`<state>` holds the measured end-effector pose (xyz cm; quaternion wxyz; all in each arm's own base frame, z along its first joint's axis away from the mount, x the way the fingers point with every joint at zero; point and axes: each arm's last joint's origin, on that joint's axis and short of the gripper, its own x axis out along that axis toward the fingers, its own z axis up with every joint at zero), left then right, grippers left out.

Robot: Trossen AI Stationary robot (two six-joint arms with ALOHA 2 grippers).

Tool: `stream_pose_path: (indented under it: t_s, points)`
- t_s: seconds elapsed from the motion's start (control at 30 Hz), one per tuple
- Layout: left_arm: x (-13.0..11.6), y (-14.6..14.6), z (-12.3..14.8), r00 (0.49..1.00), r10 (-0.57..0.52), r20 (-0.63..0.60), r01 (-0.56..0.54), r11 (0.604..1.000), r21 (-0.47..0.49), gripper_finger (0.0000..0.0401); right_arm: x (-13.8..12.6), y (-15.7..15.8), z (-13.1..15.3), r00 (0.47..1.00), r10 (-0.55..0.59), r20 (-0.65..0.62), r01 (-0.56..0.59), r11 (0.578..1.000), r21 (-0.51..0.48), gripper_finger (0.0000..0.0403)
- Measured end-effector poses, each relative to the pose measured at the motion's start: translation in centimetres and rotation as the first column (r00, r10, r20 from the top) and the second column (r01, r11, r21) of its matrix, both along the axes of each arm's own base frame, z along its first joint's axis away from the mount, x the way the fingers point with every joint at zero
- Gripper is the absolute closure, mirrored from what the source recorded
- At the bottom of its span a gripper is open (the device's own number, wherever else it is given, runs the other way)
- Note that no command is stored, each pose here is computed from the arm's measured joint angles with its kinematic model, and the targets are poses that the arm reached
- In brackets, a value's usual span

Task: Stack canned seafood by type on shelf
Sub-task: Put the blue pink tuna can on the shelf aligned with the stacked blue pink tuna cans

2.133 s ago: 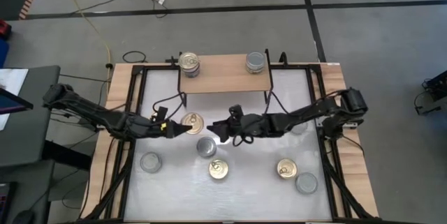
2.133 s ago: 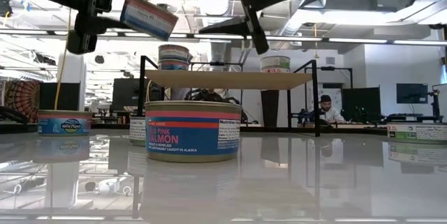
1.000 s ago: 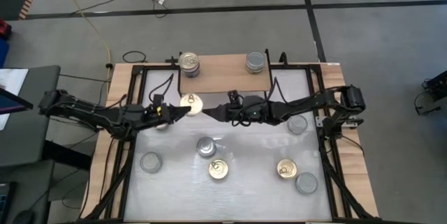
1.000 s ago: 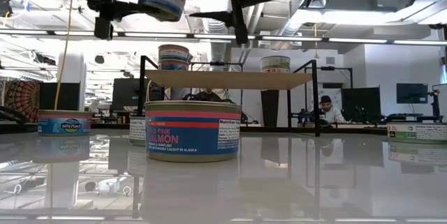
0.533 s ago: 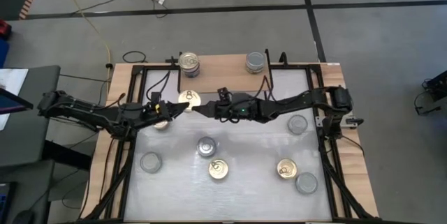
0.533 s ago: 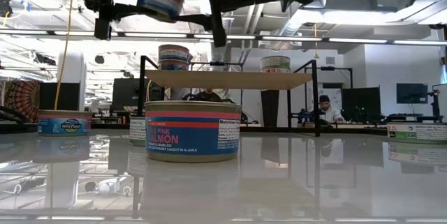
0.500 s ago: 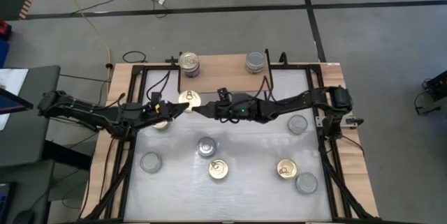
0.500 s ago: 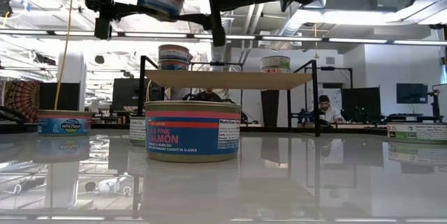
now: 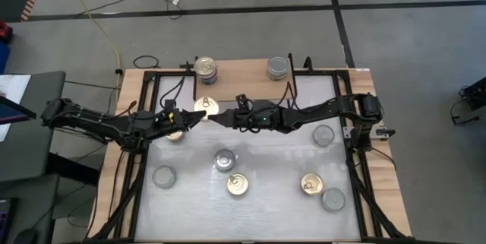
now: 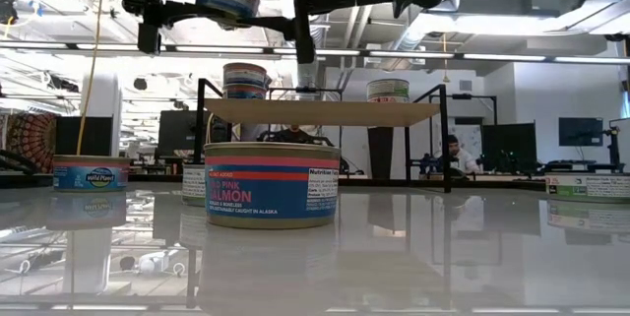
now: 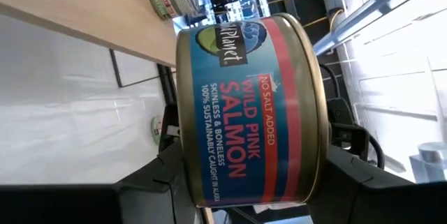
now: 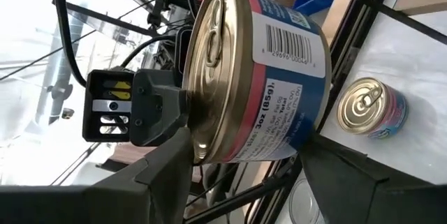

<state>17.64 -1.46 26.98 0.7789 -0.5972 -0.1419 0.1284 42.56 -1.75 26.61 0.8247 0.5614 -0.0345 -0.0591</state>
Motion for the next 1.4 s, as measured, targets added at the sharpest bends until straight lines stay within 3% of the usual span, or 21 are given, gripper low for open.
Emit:
stream_pose_path:
  t_s: [0.27,0.5,1.2,1.4]
  points:
    - [-0.04,0.0,0.04,1.0,-0.002,-0.006,0.002,1.0,0.02,0.0209,-0.02,-0.36,0.0,1.0,-0.016,0.0,0.016,1.0,0.001,0.0127]
    - [0.02,-0.15,-0.15,0.999,-0.039,-0.024,0.04,0.999,0.03,0.0209,-0.04,-0.57,-0.31,0.999,-0.043,-0.025,0.044,0.996,0.075,0.0127]
    - [-0.02,-0.07,-0.06,1.0,-0.017,-0.016,0.018,0.999,0.031,0.0209,-0.01,-0.29,-0.3,0.999,-0.01,-0.034,0.01,1.0,0.001,0.0126]
    - [-0.03,-0.06,-0.05,1.0,-0.016,-0.016,0.017,0.999,0.031,0.0209,-0.02,-0.31,-0.41,0.999,0.003,-0.044,-0.003,1.0,0.002,0.0088]
